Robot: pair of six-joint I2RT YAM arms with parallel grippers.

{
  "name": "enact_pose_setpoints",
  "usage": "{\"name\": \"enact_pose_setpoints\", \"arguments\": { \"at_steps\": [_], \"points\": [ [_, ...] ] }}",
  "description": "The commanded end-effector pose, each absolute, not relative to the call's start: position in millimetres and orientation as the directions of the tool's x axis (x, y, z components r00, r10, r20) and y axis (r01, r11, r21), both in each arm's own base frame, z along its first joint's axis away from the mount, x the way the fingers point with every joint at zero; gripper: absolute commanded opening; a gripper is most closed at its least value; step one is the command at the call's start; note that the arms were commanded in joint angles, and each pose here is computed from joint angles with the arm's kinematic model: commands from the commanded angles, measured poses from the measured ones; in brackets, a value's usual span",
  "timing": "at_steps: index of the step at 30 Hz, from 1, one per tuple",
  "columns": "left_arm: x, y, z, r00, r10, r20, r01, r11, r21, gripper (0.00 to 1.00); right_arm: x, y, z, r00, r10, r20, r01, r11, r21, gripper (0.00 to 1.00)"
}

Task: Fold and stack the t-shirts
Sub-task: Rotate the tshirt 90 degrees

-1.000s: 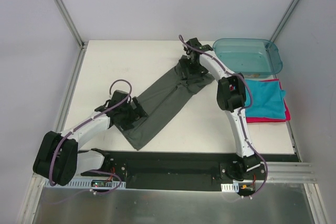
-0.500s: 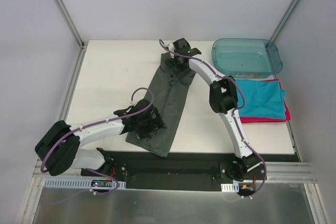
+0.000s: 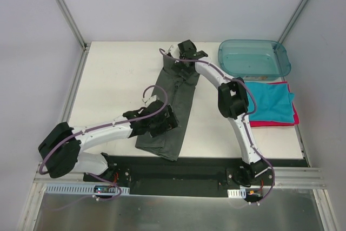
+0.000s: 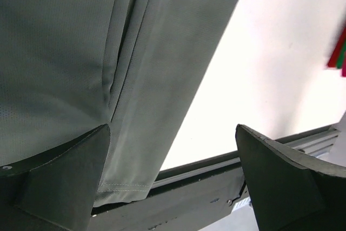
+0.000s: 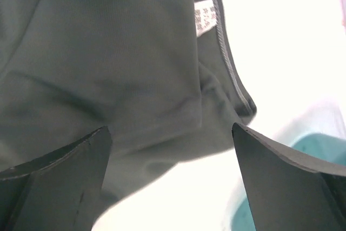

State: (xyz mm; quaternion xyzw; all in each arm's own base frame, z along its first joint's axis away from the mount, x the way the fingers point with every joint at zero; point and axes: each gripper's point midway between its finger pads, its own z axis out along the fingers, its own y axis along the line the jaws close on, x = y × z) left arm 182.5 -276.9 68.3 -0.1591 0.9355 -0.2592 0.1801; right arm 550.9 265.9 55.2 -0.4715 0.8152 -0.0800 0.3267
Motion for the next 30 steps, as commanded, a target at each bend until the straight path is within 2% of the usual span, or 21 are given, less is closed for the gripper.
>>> {"name": "enact_pose_setpoints", "arguments": {
  "at_steps": [1, 3, 6, 9, 11, 13, 14, 18, 22, 30],
  "points": [
    [199, -270, 115, -0.817, -0.418, -0.398, -0.110, 0.790, -0.604, 0.99, 537, 265, 206, -0.286, -0.708, -0.646, -0.558, 0.671, -0.489, 0.96],
    [195, -258, 125, -0.792, -0.435, -0.429, -0.089, 0.777, -0.624, 0.99, 519, 260, 228, -0.351, -0.597, -0.721, -0.507, 0.769, -0.390, 0.96],
    [189, -229, 124, -0.735, -0.499, -0.459, -0.107, 0.754, -0.648, 0.99, 483, 249, 235, -0.512, -0.414, -0.753, -0.410, 0.888, -0.209, 0.96],
    [182, -197, 127, -0.669, -0.542, -0.508, -0.093, 0.740, -0.667, 0.99, 429, 249, 208, -0.710, -0.172, -0.683, -0.279, 0.959, 0.048, 0.96],
    [179, -180, 127, -0.639, -0.531, -0.557, -0.065, 0.759, -0.648, 0.99, 397, 257, 184, -0.768, -0.098, -0.633, -0.232, 0.964, 0.133, 0.96],
    [176, -167, 131, -0.617, -0.517, -0.593, -0.040, 0.773, -0.633, 0.99, 361, 264, 153, -0.810, -0.100, -0.577, -0.235, 0.958, 0.162, 0.96],
    [174, -161, 129, -0.612, -0.506, -0.607, -0.036, 0.785, -0.618, 0.99, 350, 276, 148, -0.807, -0.104, -0.581, -0.261, 0.946, 0.193, 0.96],
    [163, -158, 121, -0.650, -0.491, -0.580, -0.047, 0.788, -0.614, 0.99, 312, 315, 113, -0.830, -0.184, -0.526, -0.376, 0.882, 0.286, 0.96],
    [158, -164, 108, -0.703, -0.439, -0.560, -0.052, 0.817, -0.575, 0.99, 305, 313, 79, -0.868, -0.242, -0.433, -0.374, 0.893, 0.250, 0.96],
    [156, -171, 91, -0.768, -0.368, -0.525, -0.073, 0.864, -0.499, 0.99, 311, 294, 31, -0.902, -0.264, -0.342, -0.347, 0.914, 0.211, 0.96]
  ]
}}
